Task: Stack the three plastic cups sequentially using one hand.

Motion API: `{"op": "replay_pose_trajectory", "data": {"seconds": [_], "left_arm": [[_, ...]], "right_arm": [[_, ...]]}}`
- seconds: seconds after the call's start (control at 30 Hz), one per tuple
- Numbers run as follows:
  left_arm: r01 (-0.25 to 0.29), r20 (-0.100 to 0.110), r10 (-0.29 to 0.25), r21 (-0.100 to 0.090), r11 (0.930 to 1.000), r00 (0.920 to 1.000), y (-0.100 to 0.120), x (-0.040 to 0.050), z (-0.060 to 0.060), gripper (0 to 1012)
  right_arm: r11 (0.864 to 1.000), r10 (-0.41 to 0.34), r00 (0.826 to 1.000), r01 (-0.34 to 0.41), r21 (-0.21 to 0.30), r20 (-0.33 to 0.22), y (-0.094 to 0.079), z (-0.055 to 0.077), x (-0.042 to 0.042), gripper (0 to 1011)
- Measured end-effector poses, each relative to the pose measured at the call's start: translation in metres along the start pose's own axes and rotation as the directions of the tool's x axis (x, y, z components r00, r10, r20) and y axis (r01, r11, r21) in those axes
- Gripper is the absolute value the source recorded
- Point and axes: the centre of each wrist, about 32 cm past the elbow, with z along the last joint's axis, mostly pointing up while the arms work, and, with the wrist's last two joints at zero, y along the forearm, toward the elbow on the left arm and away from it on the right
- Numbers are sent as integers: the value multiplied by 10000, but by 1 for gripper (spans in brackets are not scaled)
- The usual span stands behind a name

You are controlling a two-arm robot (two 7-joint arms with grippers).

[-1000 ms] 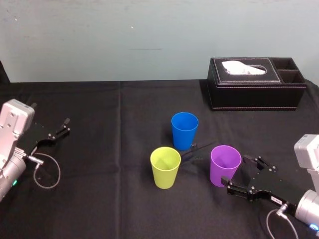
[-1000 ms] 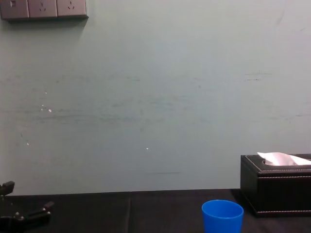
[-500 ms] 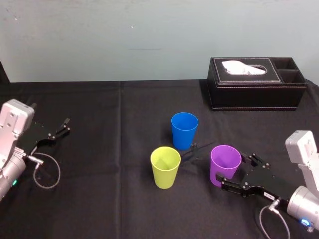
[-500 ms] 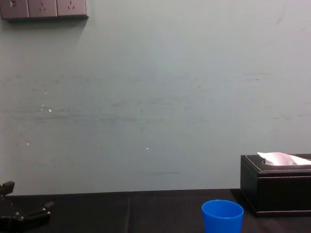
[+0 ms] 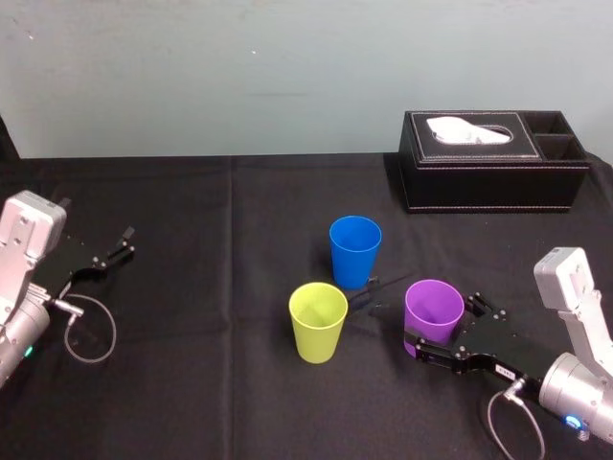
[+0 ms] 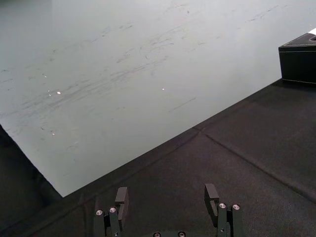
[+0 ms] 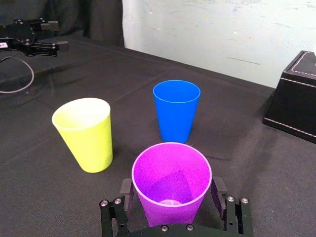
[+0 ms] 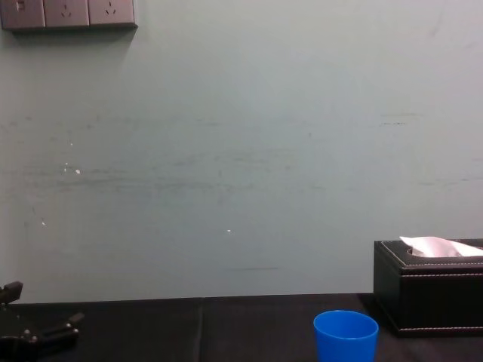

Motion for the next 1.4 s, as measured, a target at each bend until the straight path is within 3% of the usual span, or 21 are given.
{"op": "replay_pose_trajectory", "data": {"seconds": [0.27,0.67,1.4], "left_arm": [[1,0,-1,1,10000,10000,0,0,0,1010],[0,1,0,1,10000,10000,0,0,0,1010],[1,0,-1,0,10000,10000,0,0,0,1010]], "right_arm": [[10000,-10,10000,10,-1,-4,-7,0,2,1003],[10000,-14,10000,14,9,-11,-13,0,3,746],[10000,-19,10000,19,17,-9,-17,1,5,722]]}}
